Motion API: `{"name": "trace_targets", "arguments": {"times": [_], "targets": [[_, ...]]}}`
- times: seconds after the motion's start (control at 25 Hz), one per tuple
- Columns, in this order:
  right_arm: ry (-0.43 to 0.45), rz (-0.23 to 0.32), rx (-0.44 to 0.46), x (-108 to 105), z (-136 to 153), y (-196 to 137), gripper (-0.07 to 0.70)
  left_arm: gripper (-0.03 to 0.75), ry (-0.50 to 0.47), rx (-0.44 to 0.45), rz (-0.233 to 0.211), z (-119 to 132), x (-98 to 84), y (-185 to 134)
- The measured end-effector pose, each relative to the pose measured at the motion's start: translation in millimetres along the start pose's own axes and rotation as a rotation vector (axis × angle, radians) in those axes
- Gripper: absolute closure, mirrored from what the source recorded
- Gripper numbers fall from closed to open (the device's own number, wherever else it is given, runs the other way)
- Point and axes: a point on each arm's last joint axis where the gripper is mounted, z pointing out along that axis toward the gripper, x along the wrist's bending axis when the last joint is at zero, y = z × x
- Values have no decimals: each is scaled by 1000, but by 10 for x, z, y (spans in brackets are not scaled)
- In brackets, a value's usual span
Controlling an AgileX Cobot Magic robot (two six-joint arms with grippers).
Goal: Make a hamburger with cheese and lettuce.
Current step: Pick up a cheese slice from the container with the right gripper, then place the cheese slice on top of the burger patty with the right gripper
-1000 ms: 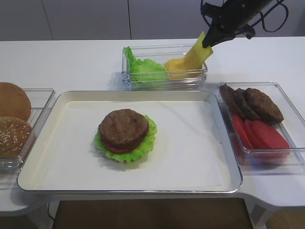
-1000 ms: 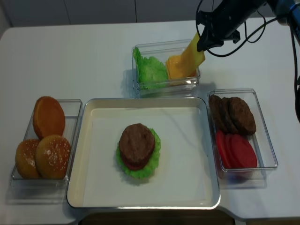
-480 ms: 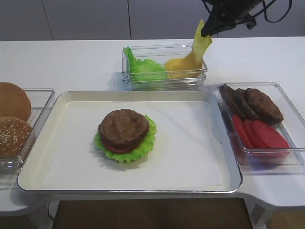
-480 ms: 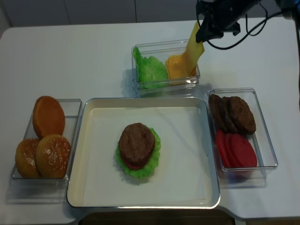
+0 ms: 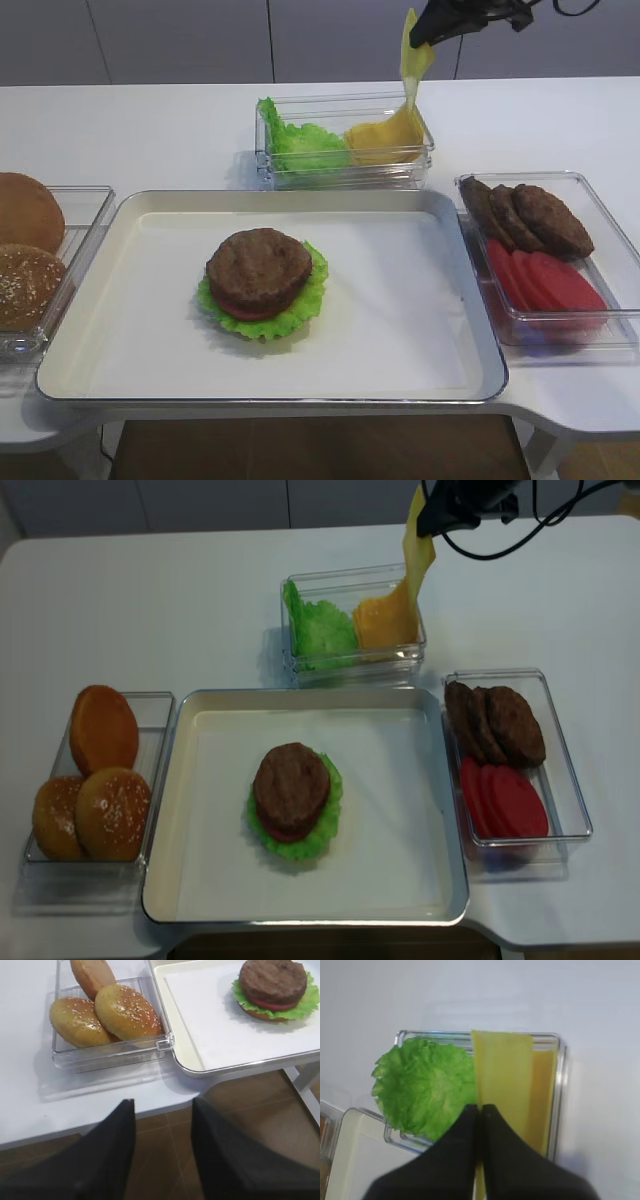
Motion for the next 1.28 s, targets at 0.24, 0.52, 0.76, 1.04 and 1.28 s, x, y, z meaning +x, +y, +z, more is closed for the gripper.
{"name": "trace_targets", "arguments": {"times": [0.24,0.52,0.76,1.04,1.28], "targets": [[25,-73,8,400,-18,-66,605,433,0,0,0,0,0,0],[27,-130,22,721,-107,-192,605,433,0,0,0,0,0,0],[25,-125,50,805,-271,-377,605,433,0,0,0,0,0,0],[52,-194,90,1100,-409,-668,605,433,0,0,0,0,0,0],[86,-234,145,1319,-338,-865,605,433,0,0,0,0,0,0]]}}
